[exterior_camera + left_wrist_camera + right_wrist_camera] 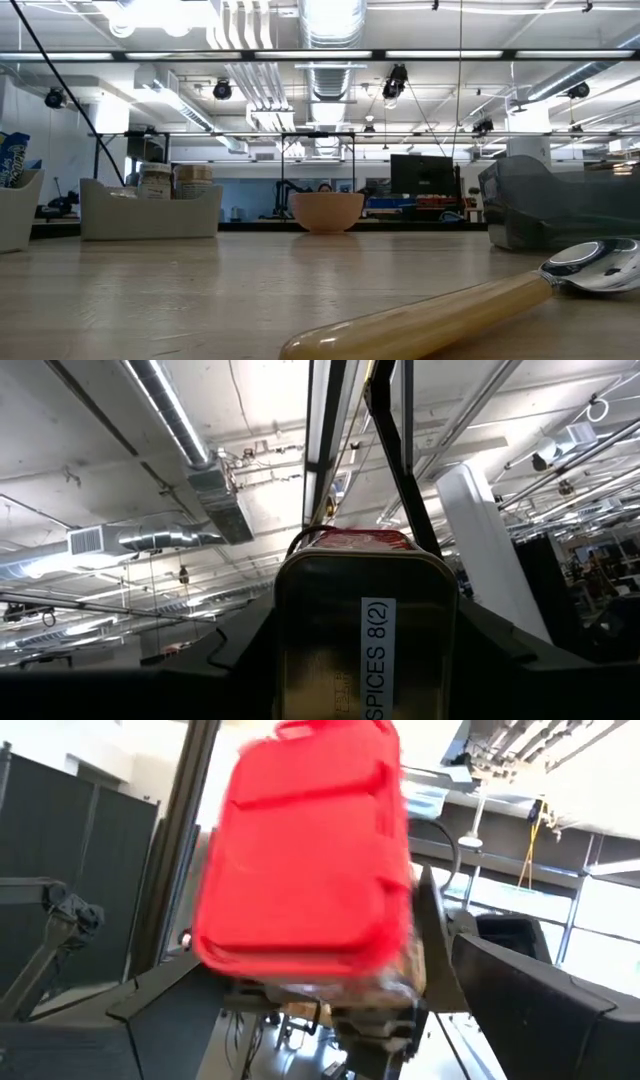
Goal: Pick & Place Food Item
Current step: Put the red seasoning can into the top gray bin
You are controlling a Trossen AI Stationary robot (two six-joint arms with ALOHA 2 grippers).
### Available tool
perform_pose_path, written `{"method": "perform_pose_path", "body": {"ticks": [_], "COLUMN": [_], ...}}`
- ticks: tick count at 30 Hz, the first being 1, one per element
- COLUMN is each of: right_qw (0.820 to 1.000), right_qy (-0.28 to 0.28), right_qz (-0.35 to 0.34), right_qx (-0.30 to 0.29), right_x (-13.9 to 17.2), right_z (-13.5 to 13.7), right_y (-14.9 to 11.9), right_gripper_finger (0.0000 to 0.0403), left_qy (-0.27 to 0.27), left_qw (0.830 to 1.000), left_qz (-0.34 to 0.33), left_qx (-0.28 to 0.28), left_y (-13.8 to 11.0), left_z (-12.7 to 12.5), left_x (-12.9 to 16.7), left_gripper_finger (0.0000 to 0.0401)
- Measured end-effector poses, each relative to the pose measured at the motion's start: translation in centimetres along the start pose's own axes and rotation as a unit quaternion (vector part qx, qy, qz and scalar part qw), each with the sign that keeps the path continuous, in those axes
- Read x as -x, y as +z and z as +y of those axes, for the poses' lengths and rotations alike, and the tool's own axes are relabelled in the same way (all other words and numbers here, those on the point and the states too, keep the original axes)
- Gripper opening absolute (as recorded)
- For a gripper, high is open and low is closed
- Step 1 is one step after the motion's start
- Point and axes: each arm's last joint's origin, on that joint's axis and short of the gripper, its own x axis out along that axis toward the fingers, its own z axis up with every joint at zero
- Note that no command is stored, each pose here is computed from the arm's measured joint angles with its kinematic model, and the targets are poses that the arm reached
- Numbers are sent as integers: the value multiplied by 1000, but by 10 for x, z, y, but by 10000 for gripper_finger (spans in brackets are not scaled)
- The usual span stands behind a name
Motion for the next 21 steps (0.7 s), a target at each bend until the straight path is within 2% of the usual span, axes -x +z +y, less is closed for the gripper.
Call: {"method": "perform_pose_path", "body": {"ticks": [21], "right_qw": [999], "right_qy": [-7], "right_qz": [-40], "right_qx": [21], "right_x": [-4], "right_z": [0], "right_y": [2], "right_gripper_finger": [374], "left_qy": [-5], "left_qw": [1000], "left_qz": [-20], "left_qx": [11], "left_y": [-3], "left_z": [-1], "left_x": [-4], "left_gripper_finger": [206]}}
